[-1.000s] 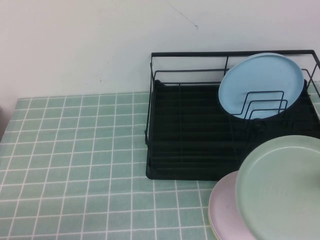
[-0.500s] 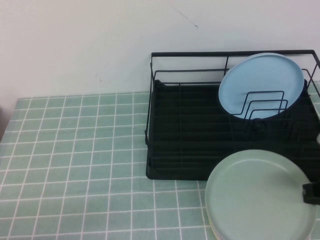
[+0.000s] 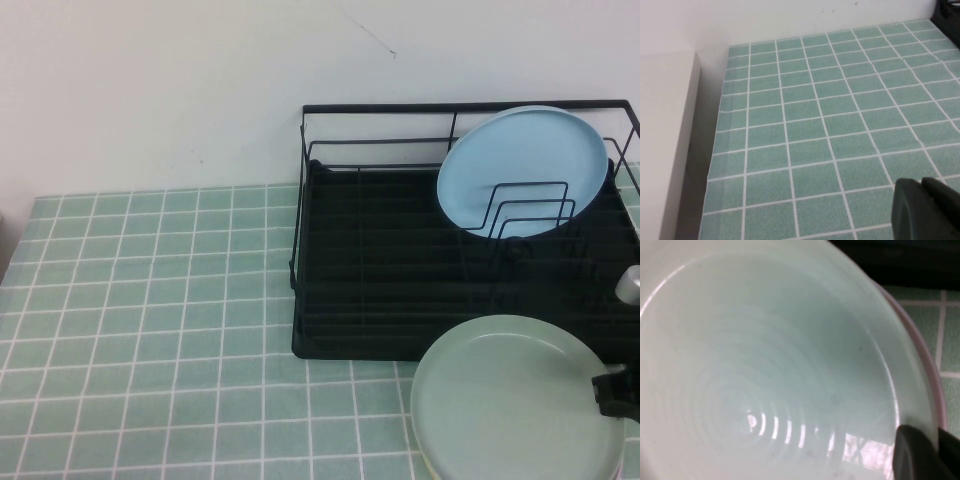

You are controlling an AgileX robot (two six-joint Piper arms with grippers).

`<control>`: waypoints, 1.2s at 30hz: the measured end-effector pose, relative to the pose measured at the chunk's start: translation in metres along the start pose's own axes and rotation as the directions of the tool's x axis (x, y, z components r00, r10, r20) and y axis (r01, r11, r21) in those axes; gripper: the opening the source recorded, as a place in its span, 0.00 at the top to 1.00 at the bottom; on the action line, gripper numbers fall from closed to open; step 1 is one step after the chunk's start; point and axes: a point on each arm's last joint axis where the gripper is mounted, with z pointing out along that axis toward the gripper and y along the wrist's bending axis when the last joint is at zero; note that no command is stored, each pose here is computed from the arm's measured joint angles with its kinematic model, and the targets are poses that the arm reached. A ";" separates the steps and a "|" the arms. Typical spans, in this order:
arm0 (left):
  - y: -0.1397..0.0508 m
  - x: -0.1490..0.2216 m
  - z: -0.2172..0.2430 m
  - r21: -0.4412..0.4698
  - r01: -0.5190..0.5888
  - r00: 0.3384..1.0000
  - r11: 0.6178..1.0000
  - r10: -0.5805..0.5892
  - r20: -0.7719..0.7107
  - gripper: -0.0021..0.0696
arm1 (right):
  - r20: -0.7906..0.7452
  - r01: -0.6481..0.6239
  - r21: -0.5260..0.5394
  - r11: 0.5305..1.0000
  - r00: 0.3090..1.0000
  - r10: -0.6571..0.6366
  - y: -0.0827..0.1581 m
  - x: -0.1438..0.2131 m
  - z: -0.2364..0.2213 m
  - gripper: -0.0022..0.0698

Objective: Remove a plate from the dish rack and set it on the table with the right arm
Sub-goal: Place the plate from the table

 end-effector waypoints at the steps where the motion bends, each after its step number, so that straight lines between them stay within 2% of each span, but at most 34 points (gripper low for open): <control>1: 0.000 0.000 0.000 0.000 0.000 1.000 1.000 0.000 0.000 0.98 | -0.002 0.000 0.000 1.000 1.000 0.000 0.000 0.000 0.000 0.96; 10: 0.000 0.000 0.000 0.000 0.000 1.000 1.000 0.000 0.000 0.98 | -0.016 0.020 0.025 1.000 1.000 -0.019 -0.004 0.000 0.007 0.96; 13: 0.000 0.000 0.000 0.000 0.000 1.000 1.000 0.000 0.000 0.98 | -0.017 0.023 0.026 0.999 1.000 -0.022 -0.004 0.000 0.007 0.93; 16: 0.000 0.000 0.000 0.000 0.000 1.000 1.000 0.000 0.000 0.98 | -0.016 0.024 0.026 0.999 1.000 -0.023 -0.004 0.000 0.007 0.81; 21: 0.000 0.000 0.000 0.000 0.000 1.000 1.000 0.000 0.000 0.98 | -0.014 0.008 0.030 1.000 1.000 -0.007 -0.005 0.000 0.007 0.54; 23: 0.000 0.000 0.000 0.000 0.000 1.000 1.000 0.000 0.000 0.98 | -0.006 0.011 0.036 0.999 1.000 -0.011 -0.004 0.000 0.003 0.49; 26: 0.000 0.000 0.000 0.000 0.000 1.000 1.000 0.000 0.000 0.98 | 0.033 0.030 0.036 0.999 0.999 -0.031 0.000 -0.001 -0.012 0.47; 29: 0.000 0.000 0.000 0.000 0.000 1.000 1.000 0.000 0.000 0.98 | 0.086 0.072 0.022 0.997 0.994 -0.074 0.008 0.001 -0.036 0.47; 31: 0.000 0.000 0.000 0.000 0.000 1.000 1.000 0.000 0.000 0.98 | 0.119 0.100 0.011 0.995 0.988 -0.101 0.014 0.005 -0.053 0.53; 36: 0.000 0.000 0.000 0.000 0.000 1.000 1.000 0.000 0.000 0.98 | 0.190 0.209 -0.005 0.978 0.960 -0.204 0.026 0.019 -0.091 0.86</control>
